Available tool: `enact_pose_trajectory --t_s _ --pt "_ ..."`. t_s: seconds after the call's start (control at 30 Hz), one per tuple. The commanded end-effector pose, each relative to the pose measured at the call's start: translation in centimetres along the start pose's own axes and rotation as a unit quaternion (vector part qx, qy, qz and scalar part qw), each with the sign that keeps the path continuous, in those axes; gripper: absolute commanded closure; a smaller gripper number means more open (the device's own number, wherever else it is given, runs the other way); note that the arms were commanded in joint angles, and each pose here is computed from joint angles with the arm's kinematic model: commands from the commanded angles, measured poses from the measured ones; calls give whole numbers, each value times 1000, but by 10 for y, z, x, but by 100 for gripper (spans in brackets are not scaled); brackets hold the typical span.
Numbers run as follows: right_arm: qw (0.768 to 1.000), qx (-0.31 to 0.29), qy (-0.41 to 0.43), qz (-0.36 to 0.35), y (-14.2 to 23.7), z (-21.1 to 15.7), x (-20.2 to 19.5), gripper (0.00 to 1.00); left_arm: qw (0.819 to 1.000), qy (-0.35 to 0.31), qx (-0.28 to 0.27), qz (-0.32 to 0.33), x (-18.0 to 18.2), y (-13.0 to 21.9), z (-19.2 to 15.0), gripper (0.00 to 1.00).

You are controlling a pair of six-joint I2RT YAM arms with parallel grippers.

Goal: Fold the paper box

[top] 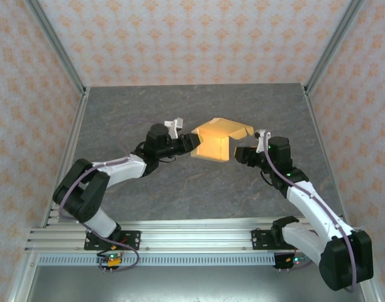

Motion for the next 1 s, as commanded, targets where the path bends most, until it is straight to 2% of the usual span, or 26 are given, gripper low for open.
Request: enact_pose_trajectory --t_s 0.0,0.2,0.3,0.5,0.77,0.97 --pt "999 38 6 31 -5 -7 12 37 1000 -13 -21 -10 -23 12 6 75" --pt "996 86 -9 -34 -24 17 9 37 997 -81 -6 -1 -46 18 -8 75" --pt "996 85 -11 -23 -26 32 14 41 994 -112 -12 5 -54 24 -13 76" --pt "989 142 -4 -42 -39 31 16 47 989 -142 -38 -13 -69 42 -13 78" --pt "994 102 -21 -22 -42 46 26 46 988 -149 -29 -28 -78 44 -16 78" --pt "996 74 -29 -33 -46 54 24 49 989 -142 -27 -43 -85 44 -19 78"
Point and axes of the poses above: each hand's point on the last joint's axis, 136 mm out from that joint toward the fingers, its own y axis back along the fingers, its own x axis along the line the jaws close on, z = x × y, the point moved 6 cm from there along y, back along the fingers, and after that the axes turned 14 degrees about y, right-handed, at the moved point
